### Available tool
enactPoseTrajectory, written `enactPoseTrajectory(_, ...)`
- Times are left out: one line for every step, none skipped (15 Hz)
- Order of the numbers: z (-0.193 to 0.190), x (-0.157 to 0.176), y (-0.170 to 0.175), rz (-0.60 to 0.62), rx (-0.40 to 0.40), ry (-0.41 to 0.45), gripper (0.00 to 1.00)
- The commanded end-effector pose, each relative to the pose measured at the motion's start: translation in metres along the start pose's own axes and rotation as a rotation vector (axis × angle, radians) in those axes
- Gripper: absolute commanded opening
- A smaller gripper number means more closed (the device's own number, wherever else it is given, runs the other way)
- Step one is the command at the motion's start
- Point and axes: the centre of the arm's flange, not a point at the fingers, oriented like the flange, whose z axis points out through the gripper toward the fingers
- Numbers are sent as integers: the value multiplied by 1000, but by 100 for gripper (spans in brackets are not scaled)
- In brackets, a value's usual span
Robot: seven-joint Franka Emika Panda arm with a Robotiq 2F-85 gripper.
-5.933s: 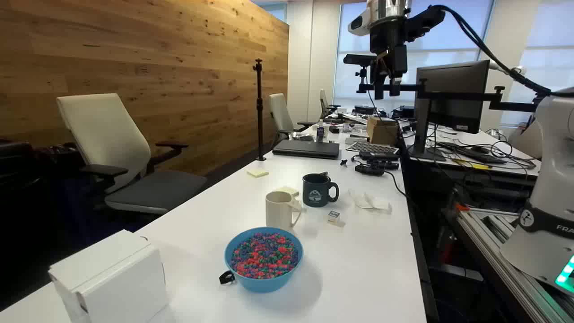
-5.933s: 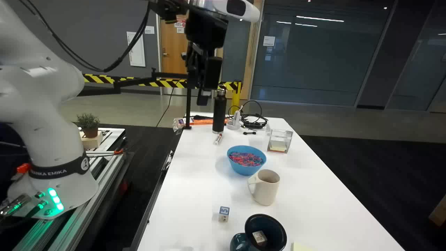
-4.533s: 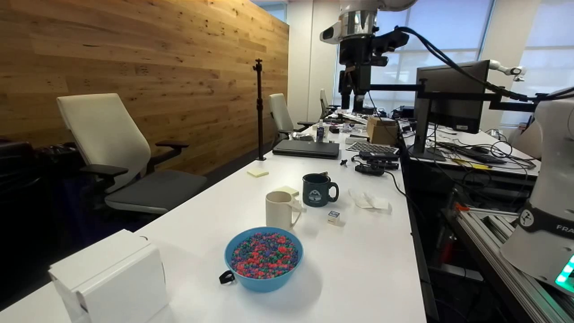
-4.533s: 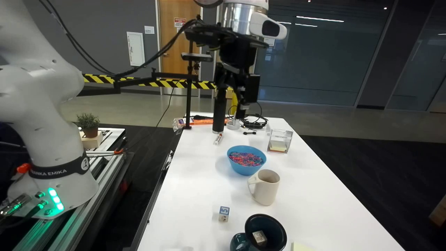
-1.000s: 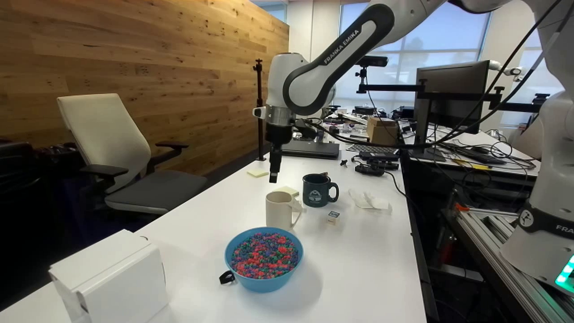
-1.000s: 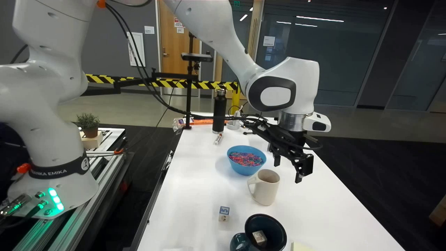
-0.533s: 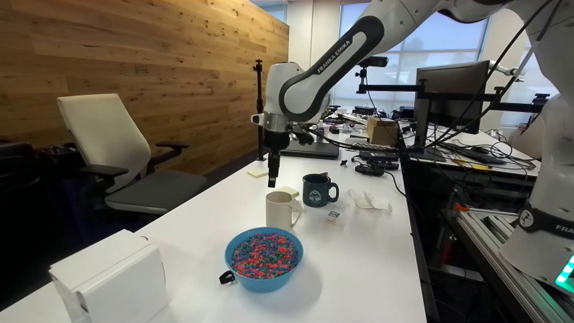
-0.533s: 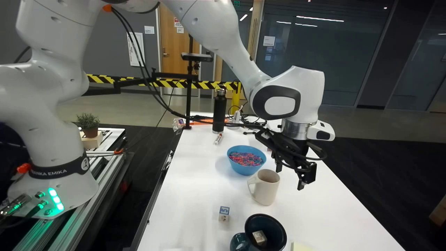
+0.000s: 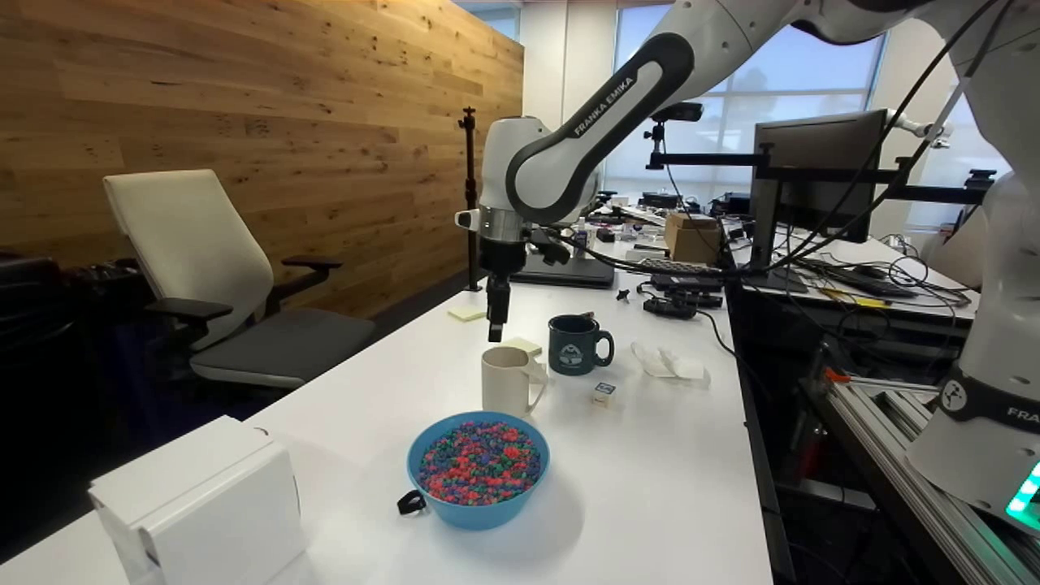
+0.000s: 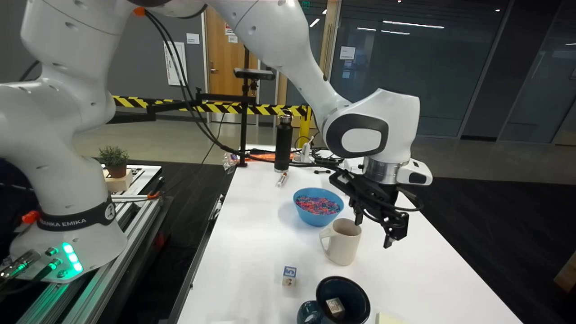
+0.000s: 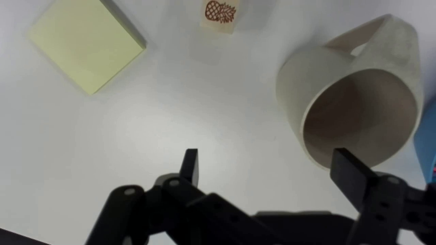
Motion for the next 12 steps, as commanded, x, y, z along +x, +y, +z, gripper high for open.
enactPoseTrajectory(8, -4, -1, -34, 17, 1, 100)
enactPoseTrajectory(10, -4, -2, -39, 16, -3, 100)
enactPoseTrajectory(13, -5, -3, -42, 18, -5, 100)
enactPoseTrajectory(15, -5, -4, -45, 19, -8, 100)
enactPoseTrajectory(17, -5, -4, -47, 20, -11, 100)
enactPoseTrajectory(19, -6, -5, -49, 21, -12, 100)
enactPoseTrajectory(20, -6, -5, -50, 23, -14, 100)
enactPoseTrajectory(21, -6, -5, -52, 23, -16, 100)
enactPoseTrajectory(22, -6, -5, -53, 23, -18, 100)
enactPoseTrajectory(25, -6, -5, -56, 20, -22, 100)
enactPoseTrajectory(27, -6, -5, -57, 18, -26, 100)
enactPoseTrajectory(29, -6, -4, -58, 15, -29, 100)
